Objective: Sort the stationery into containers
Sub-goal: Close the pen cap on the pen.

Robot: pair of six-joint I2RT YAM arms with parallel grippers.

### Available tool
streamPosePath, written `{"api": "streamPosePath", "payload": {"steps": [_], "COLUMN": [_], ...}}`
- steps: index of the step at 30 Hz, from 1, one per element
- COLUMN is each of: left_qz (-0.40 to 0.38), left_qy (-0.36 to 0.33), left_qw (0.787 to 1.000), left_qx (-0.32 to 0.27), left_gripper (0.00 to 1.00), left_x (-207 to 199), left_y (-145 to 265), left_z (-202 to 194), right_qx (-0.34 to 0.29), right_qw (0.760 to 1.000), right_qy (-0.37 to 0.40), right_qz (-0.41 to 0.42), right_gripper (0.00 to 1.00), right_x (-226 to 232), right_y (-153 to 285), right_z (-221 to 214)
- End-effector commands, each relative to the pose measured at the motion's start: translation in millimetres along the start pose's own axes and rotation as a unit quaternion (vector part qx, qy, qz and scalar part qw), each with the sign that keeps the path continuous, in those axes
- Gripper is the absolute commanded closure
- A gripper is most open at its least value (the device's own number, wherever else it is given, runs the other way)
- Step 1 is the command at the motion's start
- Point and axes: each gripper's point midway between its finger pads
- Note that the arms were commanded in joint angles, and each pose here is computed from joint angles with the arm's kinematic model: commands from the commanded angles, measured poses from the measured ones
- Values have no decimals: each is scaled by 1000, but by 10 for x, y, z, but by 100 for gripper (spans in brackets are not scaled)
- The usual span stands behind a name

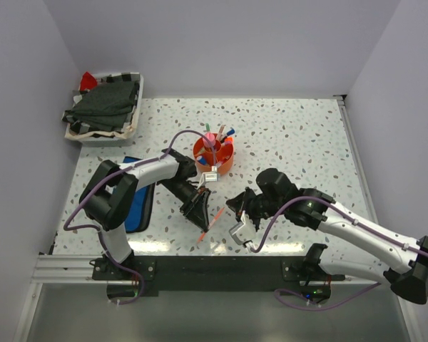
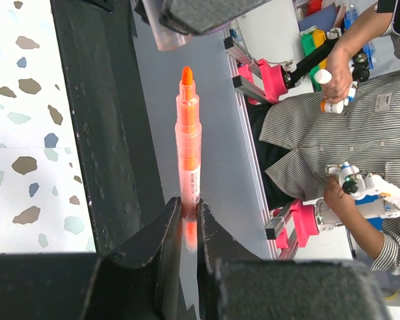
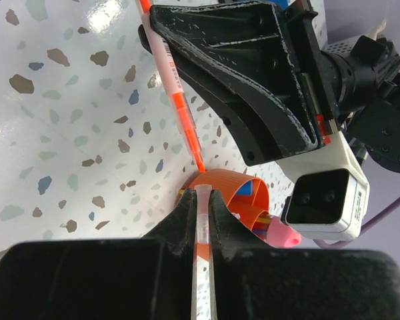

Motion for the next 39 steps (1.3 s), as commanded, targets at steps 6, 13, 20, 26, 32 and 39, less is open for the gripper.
{"api": "streamPosePath", "payload": {"steps": [6,13,20,26,32,39], "left_qz": [-9,-9,-11,-12,-12,-13], "left_qy": [-28,-26,-21,-17,-15,-16], "left_qw": [999,999,1000,1000,1000,1000], "left_qx": [-15,-16,-16,-19,-19,-20], "left_gripper": [100,100,100,100,100,100], "left_x": [-22,-5,24,50,57,67], "left_y": [-19,-21,-30,-29,-26,-26], "left_z": [110,108,105,117,111,127], "right_qx": [-13,-19,-23,-25,-23,-14], "right_qw": [1000,1000,1000,999,999,999], "right_qy": [17,20,19,24,23,22], "right_qz": [-13,-9,-3,8,24,30], "right_gripper": [100,100,100,100,100,100], "right_x": [-159,-156,-159,-125,-61,-19], "right_y": [50,28,-17,-41,-20,17], "right_z": [100,113,115,113,115,90]}}
Point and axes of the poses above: each gripper's point midway between its finger pads, its own y axis back along the fingers, its own x axis along the line the jaws close on, z = x × y, and after that the axes turned 12 degrees about -y, right-handed
